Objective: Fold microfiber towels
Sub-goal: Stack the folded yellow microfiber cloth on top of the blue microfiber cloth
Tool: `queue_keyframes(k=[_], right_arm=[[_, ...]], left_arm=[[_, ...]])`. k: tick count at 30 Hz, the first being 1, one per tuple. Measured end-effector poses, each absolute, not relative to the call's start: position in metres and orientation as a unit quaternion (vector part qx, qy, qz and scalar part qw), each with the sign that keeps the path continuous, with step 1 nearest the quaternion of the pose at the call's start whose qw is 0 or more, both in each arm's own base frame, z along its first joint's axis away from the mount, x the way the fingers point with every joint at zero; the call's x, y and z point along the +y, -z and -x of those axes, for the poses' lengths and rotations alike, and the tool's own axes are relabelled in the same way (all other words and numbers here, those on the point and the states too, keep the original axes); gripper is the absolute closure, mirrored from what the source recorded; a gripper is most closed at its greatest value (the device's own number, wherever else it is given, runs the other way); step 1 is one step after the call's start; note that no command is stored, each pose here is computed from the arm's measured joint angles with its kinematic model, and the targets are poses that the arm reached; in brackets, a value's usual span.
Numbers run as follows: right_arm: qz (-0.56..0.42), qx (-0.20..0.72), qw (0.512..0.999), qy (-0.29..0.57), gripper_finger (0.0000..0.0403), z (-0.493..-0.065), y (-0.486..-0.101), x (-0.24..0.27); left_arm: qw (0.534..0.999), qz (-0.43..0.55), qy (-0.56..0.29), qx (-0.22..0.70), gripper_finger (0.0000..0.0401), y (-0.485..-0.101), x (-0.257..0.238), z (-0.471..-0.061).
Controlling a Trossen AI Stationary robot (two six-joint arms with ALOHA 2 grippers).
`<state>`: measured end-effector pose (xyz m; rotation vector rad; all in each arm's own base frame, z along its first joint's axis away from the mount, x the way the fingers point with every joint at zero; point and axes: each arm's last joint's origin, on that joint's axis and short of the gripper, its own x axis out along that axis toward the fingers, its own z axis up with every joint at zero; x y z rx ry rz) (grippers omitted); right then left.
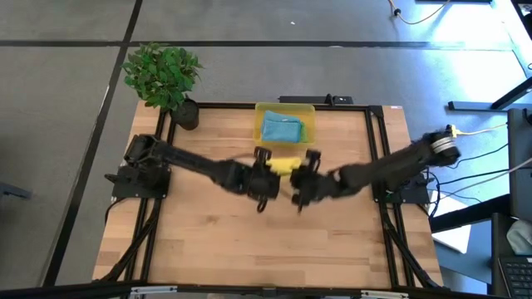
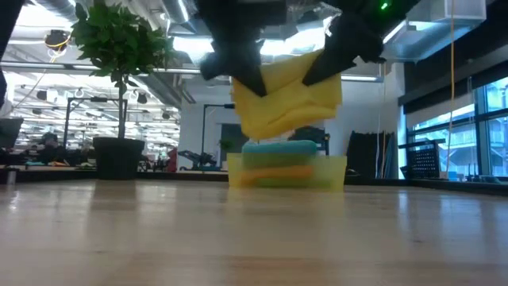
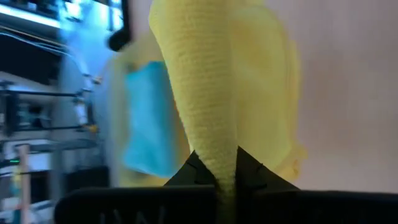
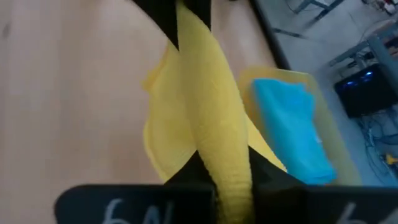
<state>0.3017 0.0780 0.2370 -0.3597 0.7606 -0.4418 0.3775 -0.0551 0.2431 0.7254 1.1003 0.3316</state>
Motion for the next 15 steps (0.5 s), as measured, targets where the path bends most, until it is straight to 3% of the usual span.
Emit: queue_keyframes(k=[7, 15], right_arm=[[0.164, 0.313, 0.902, 0.248, 0.0387, -0.287, -0.256, -0.015], [0.157, 0.303, 0.901, 0.267, 0.0387, -0.279, -0.259, -0.106]], left_arm=[[0.771, -0.369, -0.197, 0.481, 0.0401, -0.274, 0.035, -0.385], [0.797, -0.354, -0.183, 0.453, 0.0401, -0.284, 0.136, -0.375]])
